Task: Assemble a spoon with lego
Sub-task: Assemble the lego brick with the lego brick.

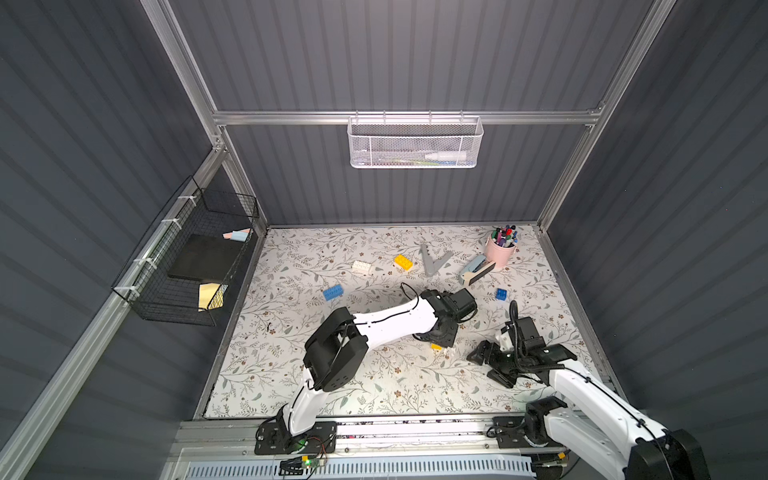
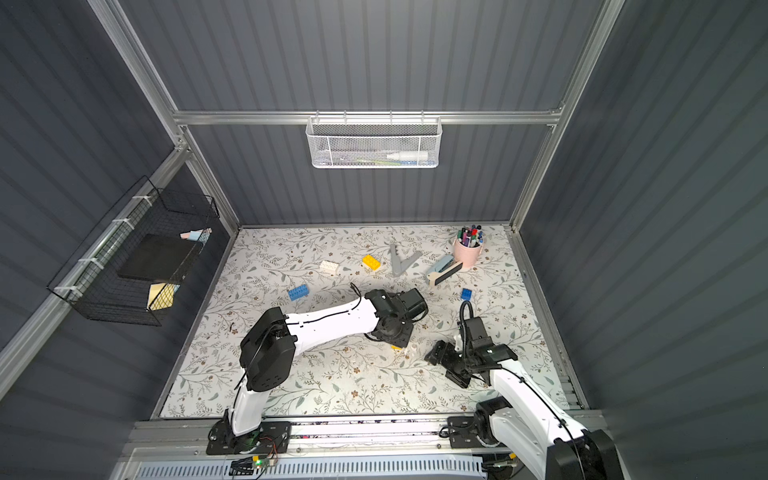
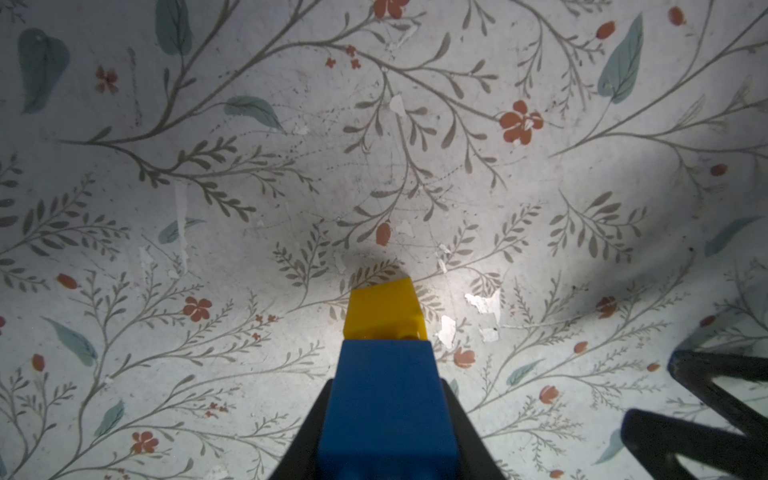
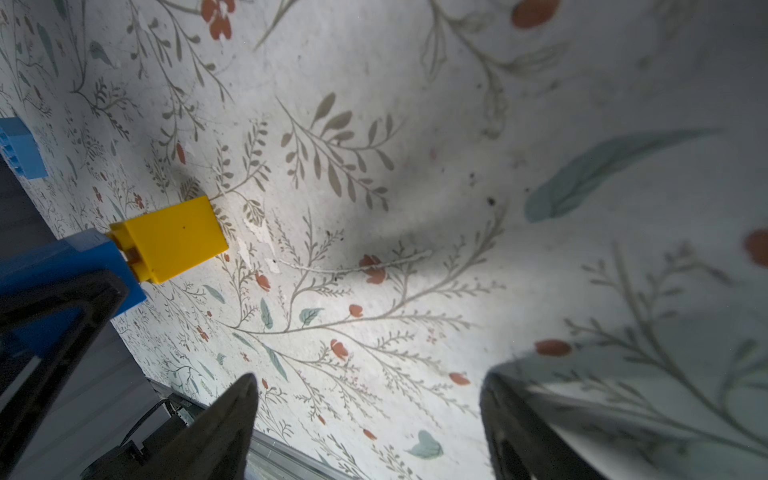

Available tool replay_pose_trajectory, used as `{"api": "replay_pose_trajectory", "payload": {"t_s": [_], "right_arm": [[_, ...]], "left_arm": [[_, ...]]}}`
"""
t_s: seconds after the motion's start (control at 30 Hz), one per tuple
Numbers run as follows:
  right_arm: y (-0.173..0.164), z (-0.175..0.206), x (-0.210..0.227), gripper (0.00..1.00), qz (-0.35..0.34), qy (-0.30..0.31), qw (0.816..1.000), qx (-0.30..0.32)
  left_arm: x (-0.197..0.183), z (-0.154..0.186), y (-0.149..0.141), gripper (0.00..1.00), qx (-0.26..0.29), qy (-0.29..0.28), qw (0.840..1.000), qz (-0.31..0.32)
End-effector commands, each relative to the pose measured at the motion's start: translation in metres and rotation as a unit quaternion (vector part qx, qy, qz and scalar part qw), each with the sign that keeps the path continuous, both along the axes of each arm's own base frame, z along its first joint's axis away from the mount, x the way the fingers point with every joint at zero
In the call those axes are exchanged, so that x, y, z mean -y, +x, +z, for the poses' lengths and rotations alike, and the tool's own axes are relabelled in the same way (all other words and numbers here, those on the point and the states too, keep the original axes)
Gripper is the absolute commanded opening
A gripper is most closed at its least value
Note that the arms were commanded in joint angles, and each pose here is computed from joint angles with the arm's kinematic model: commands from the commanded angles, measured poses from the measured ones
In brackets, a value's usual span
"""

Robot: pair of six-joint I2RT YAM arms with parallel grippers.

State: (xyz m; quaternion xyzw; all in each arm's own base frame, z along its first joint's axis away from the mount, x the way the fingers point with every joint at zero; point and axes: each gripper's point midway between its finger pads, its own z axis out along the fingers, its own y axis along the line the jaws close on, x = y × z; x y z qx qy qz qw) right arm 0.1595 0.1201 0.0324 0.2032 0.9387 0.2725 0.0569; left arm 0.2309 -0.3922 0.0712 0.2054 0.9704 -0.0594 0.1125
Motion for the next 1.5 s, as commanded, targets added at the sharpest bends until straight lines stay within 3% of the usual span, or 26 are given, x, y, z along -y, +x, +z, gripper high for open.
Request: {"api": "replay_pose_trajectory", "payload": {"t_s": [0.0,0.33,0.97,1.3,1.47], "right_arm": [[-0.011,-0.012,0.005,0.84,0.000,-0.012,1.000,-0.022],[-0.012,-0.012,0.003,0.84,0.006,-0.008,1.000,-0.023],[-0.011,-0.012,0.002,0.84,0.012,-0.004,1.000,-0.018],[-0.012,-0.012,0.001,0.84,0.013,-0.002,1.000,-0.018],[-0.011,-0.013,-0.002,0.79,0.016,0.006,1.000,-0.017]], "left_arm": [[0.003,-0.002,-0.001,0.31,0.000,0.000,1.000,0.016],[0.007,-0.002,-0.002,0.31,-0.002,-0.007,1.000,0.023],[-0.006,-0.038,-0.011,0.30,-0.022,0.042,0.999,0.012],[0.011,0.005,-0.003,0.31,0.010,-0.006,1.000,0.024],[0.013,0.008,-0.001,0.31,0.017,-0.011,0.999,0.032]]}}
